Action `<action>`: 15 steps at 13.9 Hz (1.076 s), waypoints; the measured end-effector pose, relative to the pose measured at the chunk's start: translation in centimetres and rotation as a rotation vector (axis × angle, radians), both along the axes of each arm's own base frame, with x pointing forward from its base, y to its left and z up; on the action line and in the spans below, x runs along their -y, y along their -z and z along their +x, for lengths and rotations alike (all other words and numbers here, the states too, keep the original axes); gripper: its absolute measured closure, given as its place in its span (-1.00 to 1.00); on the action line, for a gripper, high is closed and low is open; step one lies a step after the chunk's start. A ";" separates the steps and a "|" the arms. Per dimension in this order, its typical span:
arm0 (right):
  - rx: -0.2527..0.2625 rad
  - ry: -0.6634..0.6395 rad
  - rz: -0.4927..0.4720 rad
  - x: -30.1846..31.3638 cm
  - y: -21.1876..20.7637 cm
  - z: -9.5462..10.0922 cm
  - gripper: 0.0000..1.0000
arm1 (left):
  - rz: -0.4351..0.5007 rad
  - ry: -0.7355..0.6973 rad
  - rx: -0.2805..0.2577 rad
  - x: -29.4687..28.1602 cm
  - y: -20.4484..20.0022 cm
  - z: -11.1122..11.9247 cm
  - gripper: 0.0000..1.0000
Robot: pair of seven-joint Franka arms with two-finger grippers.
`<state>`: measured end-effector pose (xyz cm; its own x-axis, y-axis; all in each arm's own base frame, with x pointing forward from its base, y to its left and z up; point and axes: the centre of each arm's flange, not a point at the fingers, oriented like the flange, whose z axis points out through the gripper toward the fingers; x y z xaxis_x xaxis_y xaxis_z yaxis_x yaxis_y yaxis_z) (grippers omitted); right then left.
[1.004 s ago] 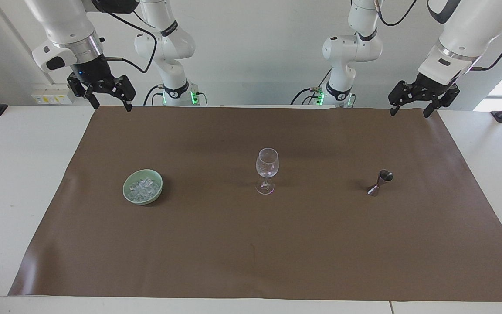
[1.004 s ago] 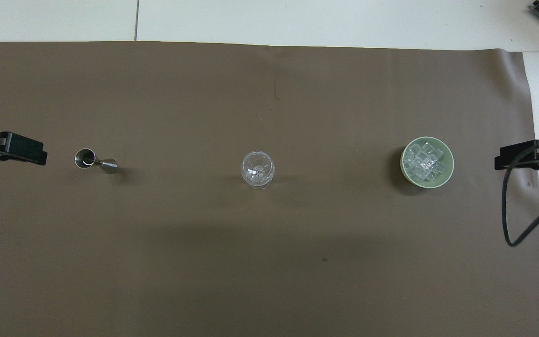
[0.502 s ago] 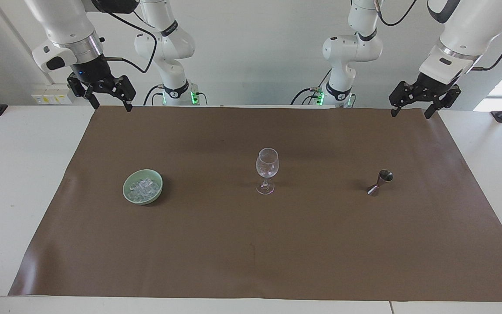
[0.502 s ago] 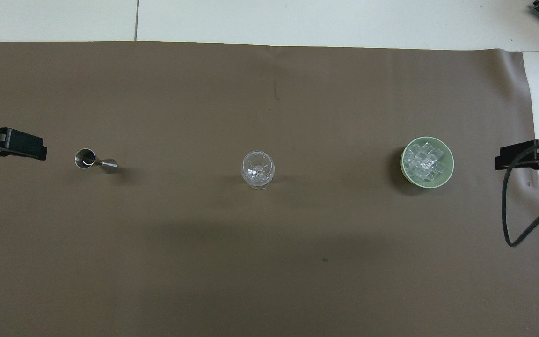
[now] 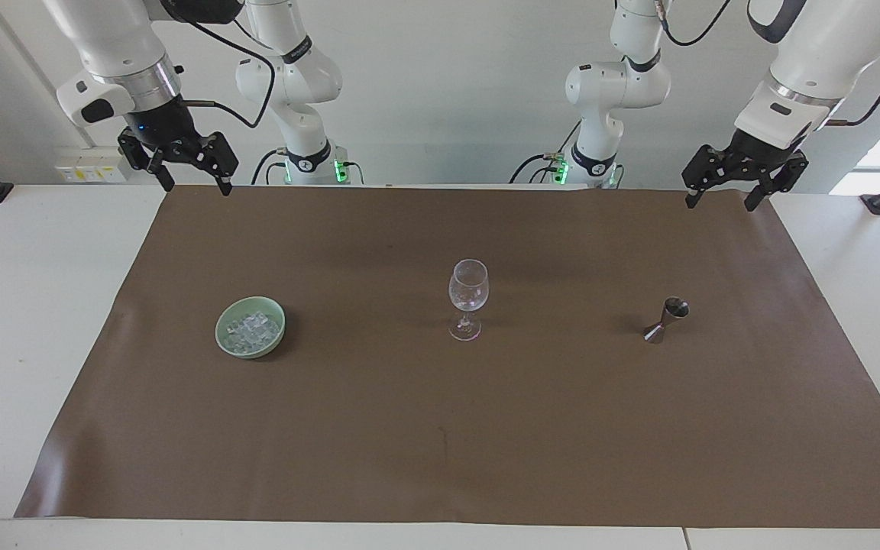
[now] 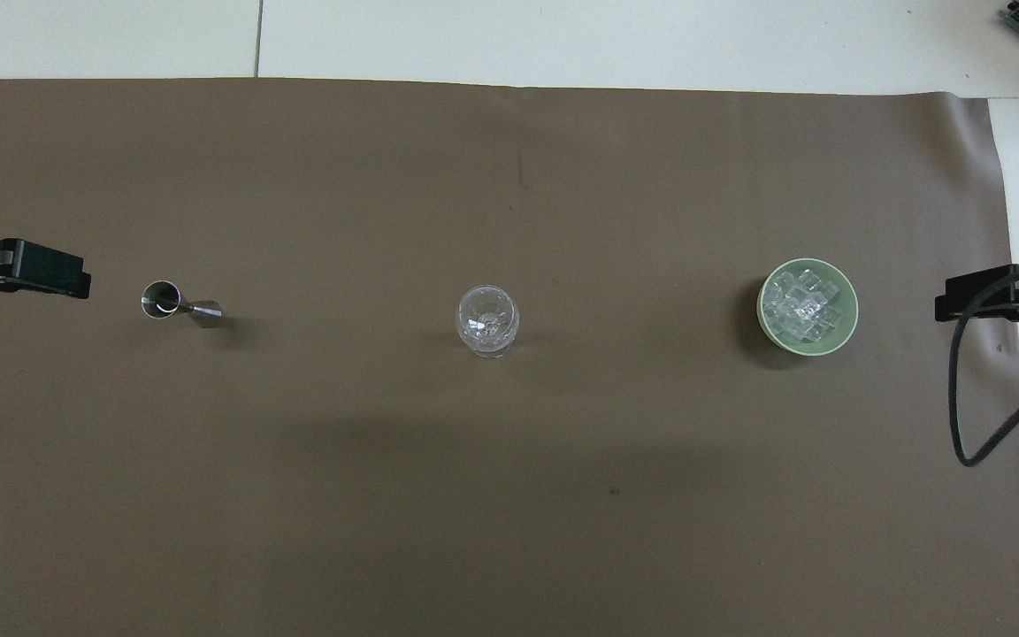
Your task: Pour wine and add ice with both arms
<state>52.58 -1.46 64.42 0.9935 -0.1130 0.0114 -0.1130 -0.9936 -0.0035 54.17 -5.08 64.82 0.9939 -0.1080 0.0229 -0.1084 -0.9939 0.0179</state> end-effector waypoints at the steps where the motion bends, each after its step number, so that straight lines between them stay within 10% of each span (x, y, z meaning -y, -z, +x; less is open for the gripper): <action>1: 0.000 0.000 0.000 0.0 0.0 0.0 -1.00 | 0.000 0.000 -0.002 0.0 0.1 0.0 -1.00; 15: 0.000 0.000 0.000 0.0 0.0 0.0 -1.00 | -0.017 -0.007 0.046 -0.2 -1.1 -0.2 -1.00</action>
<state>52.58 -1.46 64.42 0.9935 -0.1130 0.0114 -0.1130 -0.9936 -0.0035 54.01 -4.84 65.95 0.9924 -0.1003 0.0707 -0.1027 -0.9943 0.0300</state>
